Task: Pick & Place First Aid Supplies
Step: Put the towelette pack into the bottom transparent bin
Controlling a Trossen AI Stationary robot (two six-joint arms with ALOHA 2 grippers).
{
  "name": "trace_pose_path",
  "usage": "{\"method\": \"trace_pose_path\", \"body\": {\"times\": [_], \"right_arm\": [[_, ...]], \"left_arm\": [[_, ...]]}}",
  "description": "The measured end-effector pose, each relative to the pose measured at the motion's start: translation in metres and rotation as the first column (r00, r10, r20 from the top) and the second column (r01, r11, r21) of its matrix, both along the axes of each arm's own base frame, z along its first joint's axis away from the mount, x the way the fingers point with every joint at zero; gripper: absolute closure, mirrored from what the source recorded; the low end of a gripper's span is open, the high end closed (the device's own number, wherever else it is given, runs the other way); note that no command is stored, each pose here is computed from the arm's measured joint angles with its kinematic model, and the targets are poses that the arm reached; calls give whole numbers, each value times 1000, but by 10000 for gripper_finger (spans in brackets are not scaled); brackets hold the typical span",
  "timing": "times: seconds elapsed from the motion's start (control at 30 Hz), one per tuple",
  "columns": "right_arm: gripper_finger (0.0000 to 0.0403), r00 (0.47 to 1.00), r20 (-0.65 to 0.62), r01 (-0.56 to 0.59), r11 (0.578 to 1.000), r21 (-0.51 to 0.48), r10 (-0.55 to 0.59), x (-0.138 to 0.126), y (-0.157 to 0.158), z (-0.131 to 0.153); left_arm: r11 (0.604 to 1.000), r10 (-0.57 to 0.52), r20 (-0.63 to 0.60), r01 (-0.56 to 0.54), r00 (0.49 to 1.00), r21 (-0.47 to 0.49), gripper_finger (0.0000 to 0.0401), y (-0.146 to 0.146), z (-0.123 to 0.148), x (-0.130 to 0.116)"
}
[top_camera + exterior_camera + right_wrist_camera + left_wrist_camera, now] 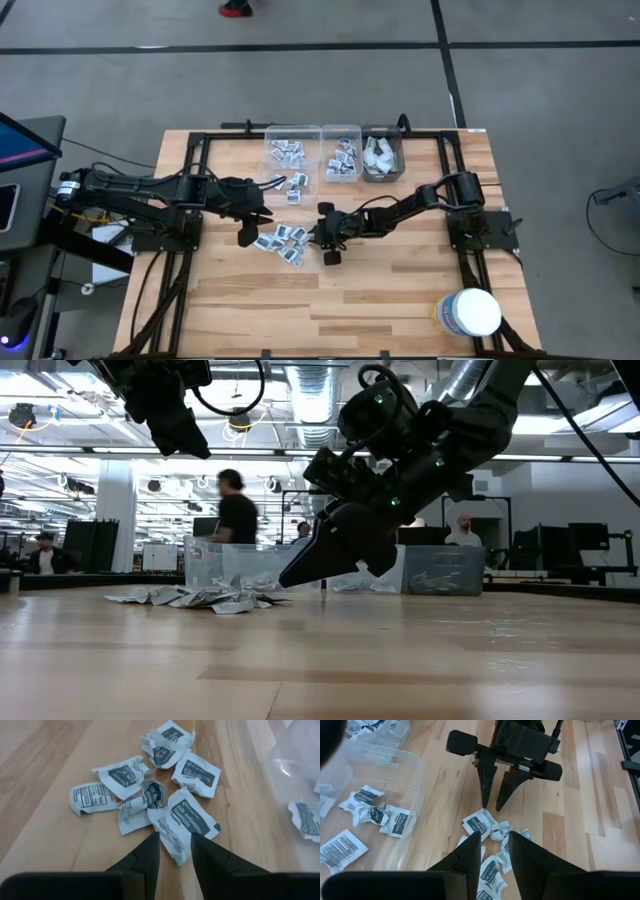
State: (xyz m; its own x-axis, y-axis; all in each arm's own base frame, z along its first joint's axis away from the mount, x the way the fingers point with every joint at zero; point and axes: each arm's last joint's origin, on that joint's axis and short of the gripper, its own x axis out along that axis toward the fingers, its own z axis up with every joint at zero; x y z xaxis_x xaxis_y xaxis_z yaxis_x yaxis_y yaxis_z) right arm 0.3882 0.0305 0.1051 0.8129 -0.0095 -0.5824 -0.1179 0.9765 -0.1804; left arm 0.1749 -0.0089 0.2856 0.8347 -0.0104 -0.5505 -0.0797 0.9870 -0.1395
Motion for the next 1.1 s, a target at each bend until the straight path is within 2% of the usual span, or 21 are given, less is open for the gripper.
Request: {"method": "trace_pose_path", "body": {"times": [0.3, 0.53, 0.67, 0.77, 0.93, 1.1], "right_arm": [[298, 1000, 9, 1, 1000, 7, -1, 1, -3, 1], [298, 999, -15, -51, 997, 65, 52, 14, 4, -26], [302, 998, -59, -13, 996, 84, 18, 21, 8, -34], [322, 995, -99, 21, 996, 87, -12, 22, 9, -33], [393, 987, -153, 60, 992, 109, -43, 21, 8, -35], [400, 991, -124, 55, 993, 104, -42, 21, 9, -17]], "left_arm": [[1000, 4, 1, -4, 1000, -6, 302, 0, 0, 0], [1000, 4, 4, -4, 1000, -7, 302, 0, 0, 0], [1000, 2, 6, -2, 1000, -7, 302, 0, 0, 0], [1000, 0, 6, 0, 1000, -7, 302, -1, 0, 0], [1000, 0, 7, 0, 1000, -7, 302, -1, 0, 0], [1000, 0, 6, 0, 1000, -7, 302, -1, 0, 0]]}}
